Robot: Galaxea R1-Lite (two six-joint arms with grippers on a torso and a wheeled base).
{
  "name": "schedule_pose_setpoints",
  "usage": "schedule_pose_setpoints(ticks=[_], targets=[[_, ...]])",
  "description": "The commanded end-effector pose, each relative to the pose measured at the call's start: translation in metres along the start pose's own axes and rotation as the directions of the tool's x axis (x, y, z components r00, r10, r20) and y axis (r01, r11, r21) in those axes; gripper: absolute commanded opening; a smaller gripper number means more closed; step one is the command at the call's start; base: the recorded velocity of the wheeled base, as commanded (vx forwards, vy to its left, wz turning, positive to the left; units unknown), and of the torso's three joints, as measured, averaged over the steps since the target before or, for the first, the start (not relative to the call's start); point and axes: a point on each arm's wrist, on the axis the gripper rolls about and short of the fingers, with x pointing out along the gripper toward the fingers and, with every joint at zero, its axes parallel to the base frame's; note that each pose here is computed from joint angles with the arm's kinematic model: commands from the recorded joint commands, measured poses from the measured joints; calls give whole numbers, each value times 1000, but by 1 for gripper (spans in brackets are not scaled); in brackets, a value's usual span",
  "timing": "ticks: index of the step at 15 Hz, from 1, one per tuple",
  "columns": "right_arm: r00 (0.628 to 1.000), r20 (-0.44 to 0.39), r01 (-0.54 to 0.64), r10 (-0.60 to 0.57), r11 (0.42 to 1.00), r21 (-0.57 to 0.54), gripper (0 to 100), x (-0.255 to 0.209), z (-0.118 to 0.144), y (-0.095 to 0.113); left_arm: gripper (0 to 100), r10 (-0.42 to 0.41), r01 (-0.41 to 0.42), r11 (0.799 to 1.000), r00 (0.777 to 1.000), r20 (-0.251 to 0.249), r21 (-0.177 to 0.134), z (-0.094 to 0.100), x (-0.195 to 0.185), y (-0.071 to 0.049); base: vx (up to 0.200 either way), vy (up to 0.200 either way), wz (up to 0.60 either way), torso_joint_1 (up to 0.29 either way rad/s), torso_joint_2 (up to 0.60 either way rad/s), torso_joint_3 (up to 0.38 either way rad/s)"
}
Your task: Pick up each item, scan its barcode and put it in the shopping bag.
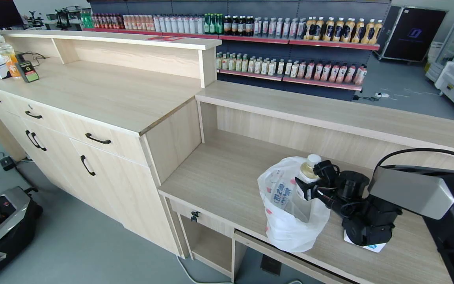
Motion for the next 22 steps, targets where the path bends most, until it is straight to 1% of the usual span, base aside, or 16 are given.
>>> schedule_pose_setpoints(ticks=[1, 5, 6, 8, 10, 11, 12, 13, 14, 15, 16, 17, 18, 19, 21, 22], targets=[[1000, -27, -6, 5, 1000, -6, 0, 2, -16, 3, 100, 0, 0, 1000, 1000, 0, 0, 0, 0, 0, 0, 0, 0, 0, 0, 0], [1000, -16, -8, 8, 1000, -21, 0, 11, -19, 5, 100, 0, 0, 1000, 1000, 0, 0, 0, 0, 0, 0, 0, 0, 0, 0, 0], [1000, -20, -9, 9, 1000, -28, 100, 11, -21, 5, 100, 0, 0, 1000, 1000, 0, 0, 0, 0, 0, 0, 0, 0, 0, 0, 0], [1000, -29, -10, 9, 1000, -29, 100, 10, -24, 5, 100, 0, 0, 1000, 1000, 0, 1, 0, 0, 0, 0, 0, 0, 0, 0, 0], [1000, -16, -5, 5, 1000, -25, 100, 5, -14, 4, 100, 0, 0, 1000, 1000, 0, 0, 0, 0, 0, 0, 0, 0, 0, 0, 0], [1000, 1, 1, -1, 1000, -25, 100, 0, 3, 1, 100, 0, 0, 1000, 1000, 0, 0, 0, 0, 0, 0, 0, 0, 0, 0, 0], [1000, 15, 4, -3, 1000, -15, 100, -11, 29, -2, 100, 0, 0, 1000, 1000, 0, 0, 0, 0, 0, 0, 0, 0, 0, 0, 0], [1000, 12, 3, -3, 1000, -11, 100, -18, 42, -3, 100, 0, 0, 1000, 1000, 0, 0, 0, 0, 0, 0, 0, 0, 0, 0, 0], [1000, 2, 4, -4, 1000, -13, 100, -56, 90, -8, 100, 0, 0, 1000, 1000, 0, 0, 0, 0, 0, 0, 0, 0, 0, 0, 0], [1000, -7, 25, -26, 1000, -16, 100, -91, 119, -13, 100, 0, 0, 1000, 1000, 0, 0, 0, 0, 0, 0, 0, 0, 0, 0, 0], [997, -9, 70, -71, 997, -19, 100, -125, 141, -18, 100, 0, 0, 1000, 1000, 0, 0, 0, 0, 0, 0, 0, 0, 0, 0, 0], [989, -13, 143, -144, 988, -56, 100, -161, 156, -26, 100, 0, 0, 1000, 1000, 0, 1, 0, 0, 0, 0, 0, 0, 0, 0, 0], [979, -19, 199, -202, 975, -101, 100, -183, 166, -33, 100, 0, 0, 1000, 1000, 0, 0, 0, 0, 0, 0, 0, 0, 0, 0, 0], [962, -53, 258, -267, 956, -142, 100, -216, 178, -43, 100, 0, 0, 1000, 1000, 0, 0, 0, 0, 0, 0, 0, 0, 0, 0, 0], [942, -77, 309, -326, 934, -178, 100, -252, 193, -49, 100, 0, 0, 1000, 1000, 0, 0, 0, 0, 0, 0, 0, 0, 0, 0, 0], [893, -58, 416, -446, 869, -266, 100, -276, 199, -65, 100, 0, 0, 1000, 1000, 0, 0, 0, 0, 0, 0, 0, -600, -2, 2, 7]])
